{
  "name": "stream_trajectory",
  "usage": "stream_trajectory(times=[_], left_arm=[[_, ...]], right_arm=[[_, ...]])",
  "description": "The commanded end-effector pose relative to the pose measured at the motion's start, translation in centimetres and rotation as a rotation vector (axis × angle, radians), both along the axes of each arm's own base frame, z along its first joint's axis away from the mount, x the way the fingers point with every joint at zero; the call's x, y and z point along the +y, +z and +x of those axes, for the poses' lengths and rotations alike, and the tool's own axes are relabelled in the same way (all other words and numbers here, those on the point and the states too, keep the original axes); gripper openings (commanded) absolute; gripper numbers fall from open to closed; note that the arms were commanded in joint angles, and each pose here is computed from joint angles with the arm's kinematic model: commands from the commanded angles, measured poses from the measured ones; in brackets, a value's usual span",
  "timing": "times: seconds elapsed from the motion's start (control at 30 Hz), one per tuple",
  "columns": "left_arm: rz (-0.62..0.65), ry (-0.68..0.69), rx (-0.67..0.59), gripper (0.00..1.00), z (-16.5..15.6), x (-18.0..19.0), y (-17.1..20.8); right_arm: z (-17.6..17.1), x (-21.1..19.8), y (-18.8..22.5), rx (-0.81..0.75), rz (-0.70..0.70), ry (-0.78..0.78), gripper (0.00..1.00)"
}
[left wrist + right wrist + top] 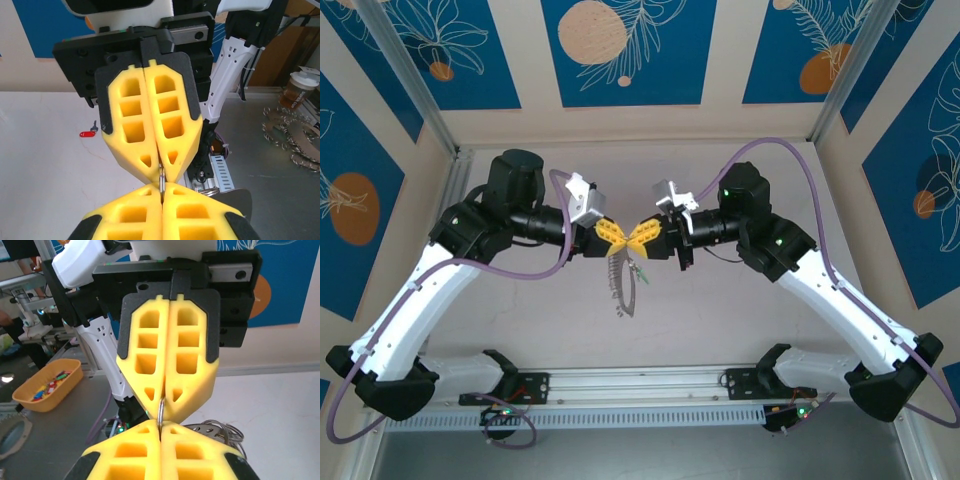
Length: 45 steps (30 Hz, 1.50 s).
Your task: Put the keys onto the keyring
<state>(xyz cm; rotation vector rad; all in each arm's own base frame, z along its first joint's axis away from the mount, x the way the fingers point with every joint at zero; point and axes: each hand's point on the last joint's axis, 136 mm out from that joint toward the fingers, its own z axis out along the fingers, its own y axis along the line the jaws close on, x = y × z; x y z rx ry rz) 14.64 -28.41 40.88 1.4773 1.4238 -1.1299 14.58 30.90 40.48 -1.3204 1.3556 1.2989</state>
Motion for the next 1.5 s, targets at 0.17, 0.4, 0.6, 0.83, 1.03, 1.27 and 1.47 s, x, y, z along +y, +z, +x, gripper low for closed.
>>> stream_trajectory(times=[0.17, 0.4, 0.6, 0.83, 1.03, 1.27, 1.47], left_arm=[[-0.048, -0.027, -0.049, 0.16, -0.6, -0.4, 1.1], [-0.077, 0.010, -0.062, 0.33, -0.8, 0.1, 1.1], [-0.159, 0.015, -0.084, 0.34, -1.1, 0.2, 2.4], [-0.246, 0.000, -0.094, 0.34, -1.1, 0.0, 4.0], [-0.290, 0.005, -0.109, 0.35, -0.7, -0.3, 4.6], [-0.320, -0.019, -0.088, 0.36, -0.2, -1.1, 4.8], [-0.355, -0.051, -0.075, 0.36, -0.4, -1.3, 5.4]], right_arm=[[-0.7, -1.3, 2.3, -0.166, 0.110, -0.050, 0.00], [-0.8, -2.3, 3.6, -0.187, 0.202, -0.045, 0.00], [-0.7, -2.8, 4.2, -0.181, 0.269, -0.050, 0.00], [-1.0, -3.1, 5.0, -0.163, 0.351, -0.045, 0.00], [-1.2, -3.2, 5.5, -0.138, 0.401, -0.027, 0.00], [-1.2, -3.0, 5.6, -0.120, 0.434, -0.020, 0.00], [-1.0, -2.7, 5.1, -0.109, 0.433, -0.026, 0.00]])
